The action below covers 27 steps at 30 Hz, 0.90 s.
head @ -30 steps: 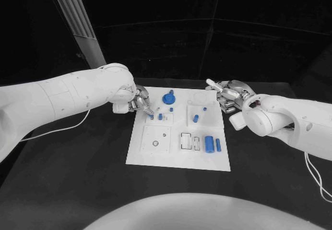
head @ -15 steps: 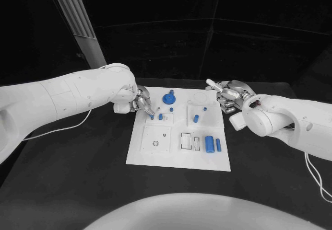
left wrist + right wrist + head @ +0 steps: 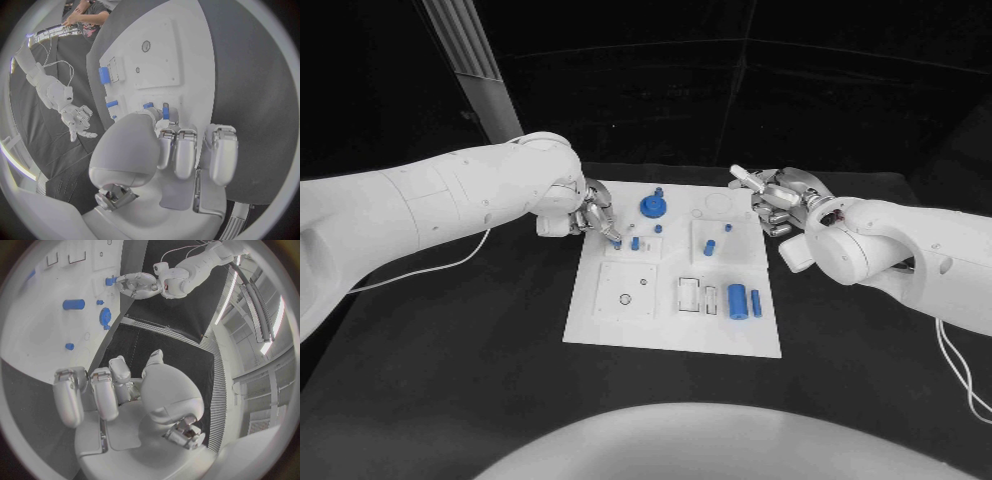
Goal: Assemble the parts on the task board
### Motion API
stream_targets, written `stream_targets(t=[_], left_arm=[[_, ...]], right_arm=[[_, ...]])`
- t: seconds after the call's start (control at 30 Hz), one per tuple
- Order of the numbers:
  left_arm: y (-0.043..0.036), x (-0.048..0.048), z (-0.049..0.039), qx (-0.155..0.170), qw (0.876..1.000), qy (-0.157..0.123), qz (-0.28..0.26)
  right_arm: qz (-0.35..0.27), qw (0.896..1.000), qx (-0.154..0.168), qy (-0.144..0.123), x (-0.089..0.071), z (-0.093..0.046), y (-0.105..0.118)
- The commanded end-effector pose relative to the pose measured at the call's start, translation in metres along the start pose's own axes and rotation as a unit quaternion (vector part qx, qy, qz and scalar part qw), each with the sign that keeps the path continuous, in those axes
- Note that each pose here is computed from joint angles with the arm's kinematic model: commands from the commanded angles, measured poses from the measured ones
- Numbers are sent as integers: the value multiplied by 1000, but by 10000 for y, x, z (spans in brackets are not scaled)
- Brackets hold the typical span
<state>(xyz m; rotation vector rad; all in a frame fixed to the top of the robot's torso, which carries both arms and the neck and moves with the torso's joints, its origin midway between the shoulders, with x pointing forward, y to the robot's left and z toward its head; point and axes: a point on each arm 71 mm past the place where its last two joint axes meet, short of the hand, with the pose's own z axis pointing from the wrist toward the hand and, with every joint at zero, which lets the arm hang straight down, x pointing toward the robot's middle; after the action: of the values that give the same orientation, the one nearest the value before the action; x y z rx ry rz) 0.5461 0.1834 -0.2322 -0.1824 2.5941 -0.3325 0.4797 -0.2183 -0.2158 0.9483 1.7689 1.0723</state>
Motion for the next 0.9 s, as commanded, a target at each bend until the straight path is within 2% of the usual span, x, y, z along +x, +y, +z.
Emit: stream_targets(t=[0.03,0.9], left_arm=[[41,36,19,-15,1000,11,7],[42,68,47,-20,999,26,13]], right_arm=[[-1,1000,-6,3,9,1,20],[-1,1000,-4,4,10,6,17]])
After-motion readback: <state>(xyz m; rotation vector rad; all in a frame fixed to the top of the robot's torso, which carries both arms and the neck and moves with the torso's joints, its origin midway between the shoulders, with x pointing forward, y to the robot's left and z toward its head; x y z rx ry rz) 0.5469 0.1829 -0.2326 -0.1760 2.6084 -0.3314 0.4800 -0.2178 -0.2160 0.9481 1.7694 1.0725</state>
